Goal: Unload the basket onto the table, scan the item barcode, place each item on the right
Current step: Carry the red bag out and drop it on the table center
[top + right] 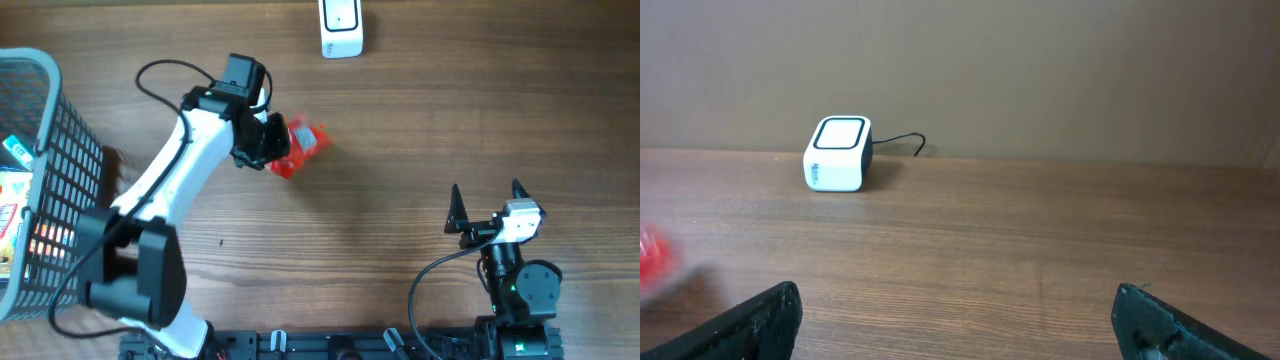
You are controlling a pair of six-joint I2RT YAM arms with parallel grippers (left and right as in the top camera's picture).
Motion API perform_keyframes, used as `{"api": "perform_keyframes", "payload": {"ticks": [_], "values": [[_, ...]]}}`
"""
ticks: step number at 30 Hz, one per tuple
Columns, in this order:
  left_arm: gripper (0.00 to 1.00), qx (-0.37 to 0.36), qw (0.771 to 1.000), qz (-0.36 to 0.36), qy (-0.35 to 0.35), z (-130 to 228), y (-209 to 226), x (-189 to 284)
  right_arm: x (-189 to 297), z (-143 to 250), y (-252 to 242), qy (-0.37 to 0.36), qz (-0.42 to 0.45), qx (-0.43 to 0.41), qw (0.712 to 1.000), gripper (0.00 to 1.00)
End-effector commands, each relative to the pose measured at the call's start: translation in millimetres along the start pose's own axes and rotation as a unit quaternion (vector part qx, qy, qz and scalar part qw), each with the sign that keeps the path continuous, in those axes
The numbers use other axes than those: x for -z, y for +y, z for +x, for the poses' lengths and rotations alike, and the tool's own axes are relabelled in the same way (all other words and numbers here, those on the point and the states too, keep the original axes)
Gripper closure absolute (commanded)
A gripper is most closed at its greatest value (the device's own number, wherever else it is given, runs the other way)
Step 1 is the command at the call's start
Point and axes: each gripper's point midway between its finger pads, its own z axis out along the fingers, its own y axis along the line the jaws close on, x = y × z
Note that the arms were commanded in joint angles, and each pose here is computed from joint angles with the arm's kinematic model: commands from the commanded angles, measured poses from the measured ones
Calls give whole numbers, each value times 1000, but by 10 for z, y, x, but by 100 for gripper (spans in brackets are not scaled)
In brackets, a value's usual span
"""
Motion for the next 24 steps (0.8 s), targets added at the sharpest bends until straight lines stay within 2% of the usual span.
{"api": "perform_keyframes", "payload": {"ticks": [1,4,5,7,9,15,18,21,22,24], "values": [[51,-1,1000,-14,-6,-52,67,-29,2,-12,17,-3,-4,5,1000,0],[38,1,1000,-6,-24,-130,46,95,2,-12,17,-3,-4,5,1000,0],[27,3,999,3,-43,-214,11,258,2,-12,17,-3,-4,5,1000,0],[21,5,997,16,-71,-333,-39,511,2,-12,17,-3,-4,5,1000,0],[0,6,994,32,-105,-434,-85,807,2,-12,17,-3,-4,5,1000,0],[0,12,974,75,-214,-497,-65,1710,2,-12,17,-3,-4,5,1000,0],[0,24,947,99,-306,-484,54,2440,2,-12,17,-3,-4,5,1000,0],[0,40,905,112,-409,-379,269,3154,2,-12,17,-3,-4,5,1000,0],[0,56,887,100,-448,-326,425,3392,2,-12,17,-3,-4,5,1000,0],[0,135,826,16,-548,-93,1040,3954,2,-12,17,-3,-4,5,1000,0]]}}
